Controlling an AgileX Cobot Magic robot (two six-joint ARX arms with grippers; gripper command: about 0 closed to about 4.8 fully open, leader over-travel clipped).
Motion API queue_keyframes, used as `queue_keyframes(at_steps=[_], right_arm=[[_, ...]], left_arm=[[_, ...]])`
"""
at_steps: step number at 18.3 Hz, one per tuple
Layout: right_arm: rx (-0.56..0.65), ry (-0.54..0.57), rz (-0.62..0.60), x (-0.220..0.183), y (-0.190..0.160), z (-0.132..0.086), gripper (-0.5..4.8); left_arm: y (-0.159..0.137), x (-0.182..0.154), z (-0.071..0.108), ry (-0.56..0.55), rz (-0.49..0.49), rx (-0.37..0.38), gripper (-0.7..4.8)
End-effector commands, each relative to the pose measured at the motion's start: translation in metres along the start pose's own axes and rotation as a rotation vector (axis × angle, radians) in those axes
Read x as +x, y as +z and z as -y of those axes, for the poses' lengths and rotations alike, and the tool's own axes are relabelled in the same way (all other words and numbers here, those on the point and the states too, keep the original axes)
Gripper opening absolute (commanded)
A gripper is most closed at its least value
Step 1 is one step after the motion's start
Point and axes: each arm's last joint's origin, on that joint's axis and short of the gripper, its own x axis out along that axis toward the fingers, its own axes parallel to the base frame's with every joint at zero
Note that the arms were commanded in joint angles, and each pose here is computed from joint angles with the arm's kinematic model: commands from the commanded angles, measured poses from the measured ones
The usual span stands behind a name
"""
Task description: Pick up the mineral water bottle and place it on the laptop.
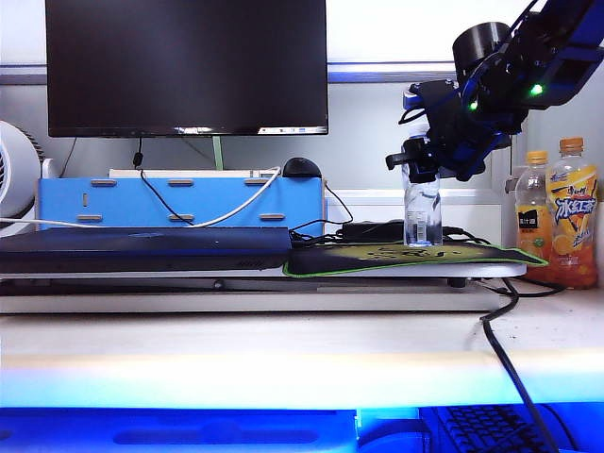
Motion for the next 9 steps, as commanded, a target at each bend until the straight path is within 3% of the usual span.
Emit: queue_keyframes(at_steps=[1, 6, 9], right_arm=[[0.003, 0.004, 0.055, -0.001, 0.007, 0.0, -0.01], [0.005, 0.024, 0.155, -0.008, 0.041, 0.003, -0.01], [-0.003, 0.122, 0.279, -0.027, 0.083, -0.002, -0.01]], left_arm=[[0.001, 0.0, 0.0, -0.002, 0.011, 0.001, -0.02], [0.001, 0.0, 0.0, -0.002, 0.011, 0.001, -0.02], [0.001, 0.0, 0.0, -0.002, 0.011, 0.001, -0.02]])
